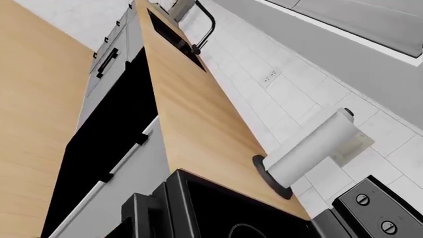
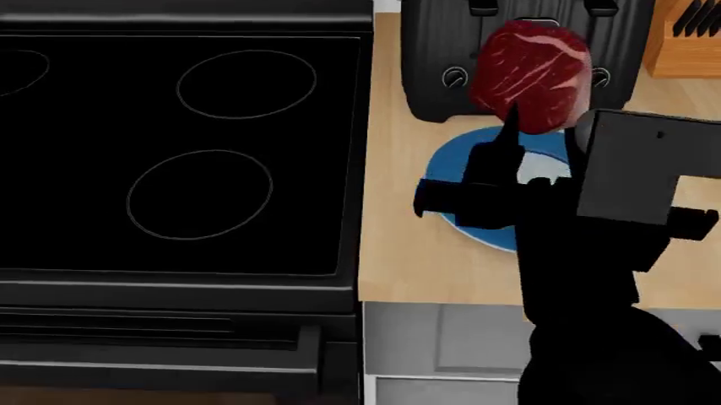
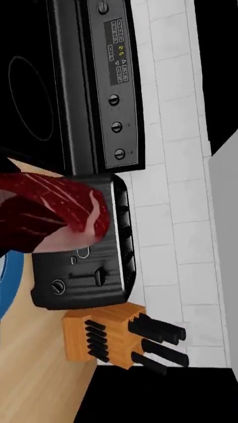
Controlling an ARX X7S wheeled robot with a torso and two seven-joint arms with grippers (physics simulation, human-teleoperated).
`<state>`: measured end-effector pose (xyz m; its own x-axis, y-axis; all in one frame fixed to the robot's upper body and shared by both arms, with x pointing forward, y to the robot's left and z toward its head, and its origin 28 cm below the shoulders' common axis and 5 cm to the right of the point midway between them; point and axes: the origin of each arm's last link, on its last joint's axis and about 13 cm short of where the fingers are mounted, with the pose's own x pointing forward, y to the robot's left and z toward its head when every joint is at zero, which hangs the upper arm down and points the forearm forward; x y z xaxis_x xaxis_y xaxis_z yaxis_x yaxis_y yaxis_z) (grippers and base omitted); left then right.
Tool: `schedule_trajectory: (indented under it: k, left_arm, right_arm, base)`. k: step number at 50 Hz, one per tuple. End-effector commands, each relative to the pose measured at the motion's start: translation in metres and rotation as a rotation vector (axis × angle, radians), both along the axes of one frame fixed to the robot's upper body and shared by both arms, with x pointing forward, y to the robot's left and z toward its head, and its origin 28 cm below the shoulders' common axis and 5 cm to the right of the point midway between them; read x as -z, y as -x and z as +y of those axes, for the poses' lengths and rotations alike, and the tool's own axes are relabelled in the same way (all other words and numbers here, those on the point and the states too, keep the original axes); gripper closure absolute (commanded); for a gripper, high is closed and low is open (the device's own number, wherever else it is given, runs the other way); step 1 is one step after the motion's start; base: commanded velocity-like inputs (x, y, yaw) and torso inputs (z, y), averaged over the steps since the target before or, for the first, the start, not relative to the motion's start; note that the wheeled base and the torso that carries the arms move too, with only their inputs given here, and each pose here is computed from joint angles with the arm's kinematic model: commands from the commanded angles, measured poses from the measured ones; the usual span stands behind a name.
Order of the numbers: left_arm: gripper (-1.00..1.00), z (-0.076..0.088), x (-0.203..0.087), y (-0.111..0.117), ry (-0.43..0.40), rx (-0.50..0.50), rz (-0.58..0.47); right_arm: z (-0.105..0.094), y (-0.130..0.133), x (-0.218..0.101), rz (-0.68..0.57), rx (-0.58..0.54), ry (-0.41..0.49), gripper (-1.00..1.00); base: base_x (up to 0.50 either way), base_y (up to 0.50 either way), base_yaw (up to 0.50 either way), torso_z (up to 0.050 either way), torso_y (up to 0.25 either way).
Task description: Pick the steak from the counter and place it in the microwave.
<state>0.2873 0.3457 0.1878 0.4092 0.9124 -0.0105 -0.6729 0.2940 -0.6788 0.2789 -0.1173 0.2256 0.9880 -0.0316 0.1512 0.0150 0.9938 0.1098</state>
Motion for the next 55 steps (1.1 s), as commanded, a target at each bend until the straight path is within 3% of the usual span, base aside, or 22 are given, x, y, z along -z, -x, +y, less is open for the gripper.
schedule_trajectory:
  k: [1,6,8,10,12,13,16,19,30,41,55]
  left_arm:
    - [-1.00,0.000,0.000,0.002,-0.015,-0.011,-0.002]
    - [-1.00,0.000,0.000,0.003,-0.010,-0.014,-0.012]
    - [-1.00,0.004,0.000,0.008,0.030,-0.040,-0.069]
    - [-1.00,0.010,0.001,0.012,0.131,-0.042,-0.156]
    - [-1.00,0.020,0.001,0.021,0.129,-0.110,-0.225]
    - [-1.00,0.028,0.002,0.027,0.167,-0.110,-0.325]
    - [-1.00,0.041,0.006,0.035,0.259,-0.041,-0.513]
    - [-1.00,0.046,0.010,0.042,0.306,-0.081,-0.579]
    - [-1.00,0.046,0.014,0.044,0.313,-0.131,-0.564]
    - [-1.00,0.041,0.011,0.039,0.243,-0.130,-0.497]
    - [-1.00,0.041,0.011,0.037,0.220,-0.128,-0.473]
  right_arm:
    - [0.005,0.000,-0.002,-0.111,0.041,0.164,1.00]
    - [0.005,-0.001,-0.002,-0.114,0.046,0.159,1.00]
    - [0.004,-0.003,-0.003,-0.111,0.043,0.160,1.00]
    - [0.004,-0.005,-0.003,-0.108,0.036,0.160,1.00]
    - [0.004,-0.006,-0.004,-0.104,0.033,0.162,1.00]
    - [0.004,-0.008,-0.003,-0.100,0.031,0.162,1.00]
    - [0.003,-0.010,-0.003,-0.099,0.028,0.164,1.00]
    - [0.002,-0.012,-0.002,-0.097,0.025,0.158,1.00]
    - [0.003,-0.014,-0.009,-0.143,0.031,0.179,1.00]
    - [0.005,-0.016,-0.020,-0.205,0.065,0.278,1.00]
    - [0.003,-0.018,-0.019,-0.211,0.061,0.291,1.00]
  base:
    - [-0.48,0.10,0.00,0.000,0.000]
    - [-0.48,0.10,0.00,0.000,0.000]
    - [-0.48,0.10,0.00,0.000,0.000]
    - [-0.48,0.10,0.00,0.000,0.000]
    - [-0.48,0.10,0.00,0.000,0.000]
    - [-0.48,0.10,0.00,0.000,0.000]
    - [-0.48,0.10,0.00,0.000,0.000]
    - [-0.48,0.10,0.00,0.000,0.000]
    - [-0.48,0.16,0.00,0.000,0.000]
    - [-0.45,0.39,0.00,0.000,0.000]
    - [-0.34,0.49,0.00,0.000,0.000]
